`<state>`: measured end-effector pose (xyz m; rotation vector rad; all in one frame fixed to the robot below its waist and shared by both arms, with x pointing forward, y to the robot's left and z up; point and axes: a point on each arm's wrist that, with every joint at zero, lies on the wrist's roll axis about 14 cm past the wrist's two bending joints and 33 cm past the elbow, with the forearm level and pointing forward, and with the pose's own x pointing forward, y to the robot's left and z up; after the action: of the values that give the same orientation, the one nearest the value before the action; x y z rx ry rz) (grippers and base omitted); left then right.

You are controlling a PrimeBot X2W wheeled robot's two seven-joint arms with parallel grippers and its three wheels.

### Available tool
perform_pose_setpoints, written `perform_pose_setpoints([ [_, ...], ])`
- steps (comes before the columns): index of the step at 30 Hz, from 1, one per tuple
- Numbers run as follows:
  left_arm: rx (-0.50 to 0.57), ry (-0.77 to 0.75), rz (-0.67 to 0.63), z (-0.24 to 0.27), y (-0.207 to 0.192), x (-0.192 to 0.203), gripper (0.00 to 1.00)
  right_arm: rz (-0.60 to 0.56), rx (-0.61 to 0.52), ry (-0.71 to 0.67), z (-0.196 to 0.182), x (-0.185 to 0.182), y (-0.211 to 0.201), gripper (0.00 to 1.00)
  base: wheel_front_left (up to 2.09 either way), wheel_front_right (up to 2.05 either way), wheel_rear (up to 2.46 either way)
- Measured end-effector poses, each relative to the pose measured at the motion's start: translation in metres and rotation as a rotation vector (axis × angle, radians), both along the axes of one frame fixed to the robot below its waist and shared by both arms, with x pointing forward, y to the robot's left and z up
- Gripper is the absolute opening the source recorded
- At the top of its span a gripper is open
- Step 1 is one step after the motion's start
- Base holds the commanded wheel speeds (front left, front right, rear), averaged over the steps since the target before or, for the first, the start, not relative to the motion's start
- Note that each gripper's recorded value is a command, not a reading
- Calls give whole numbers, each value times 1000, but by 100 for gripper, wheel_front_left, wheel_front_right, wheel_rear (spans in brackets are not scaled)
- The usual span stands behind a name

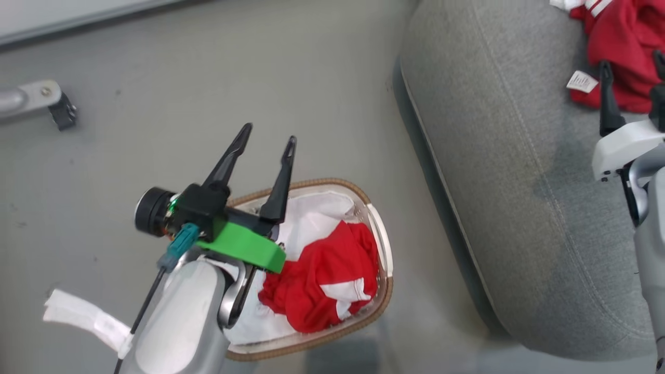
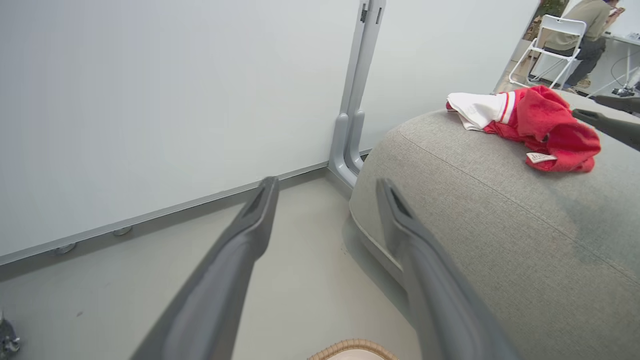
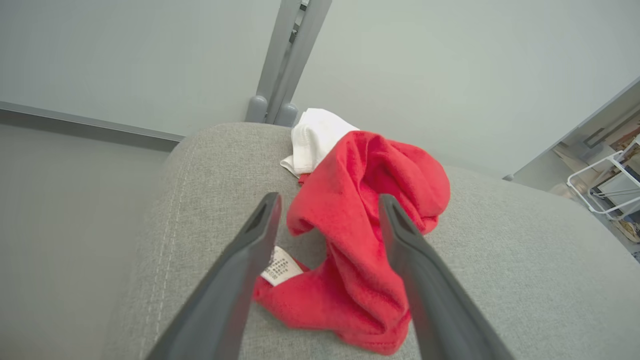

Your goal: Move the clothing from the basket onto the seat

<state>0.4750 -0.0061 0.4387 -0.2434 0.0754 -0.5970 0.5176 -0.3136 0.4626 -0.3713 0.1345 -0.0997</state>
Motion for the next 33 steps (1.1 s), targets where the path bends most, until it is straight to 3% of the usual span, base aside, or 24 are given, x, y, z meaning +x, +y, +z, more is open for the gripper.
perform_pose_setpoints([
  [6, -2, -18, 137, 20, 41, -8, 100, 65, 63, -117, 42, 2, 34, 100, 0, 0, 0],
  [13, -2, -32, 316, 37, 96, -28, 100, 134, 211, -221, 71, -11, 84, 100, 0, 0, 0],
  [26, 8, 10, 557, 35, 171, -90, 100, 257, 414, -239, 69, -63, 160, 100, 0, 0, 0],
  [33, -27, 45, 598, 29, 181, -113, 100, 285, 478, -181, 48, -91, 177, 100, 0, 0, 0],
])
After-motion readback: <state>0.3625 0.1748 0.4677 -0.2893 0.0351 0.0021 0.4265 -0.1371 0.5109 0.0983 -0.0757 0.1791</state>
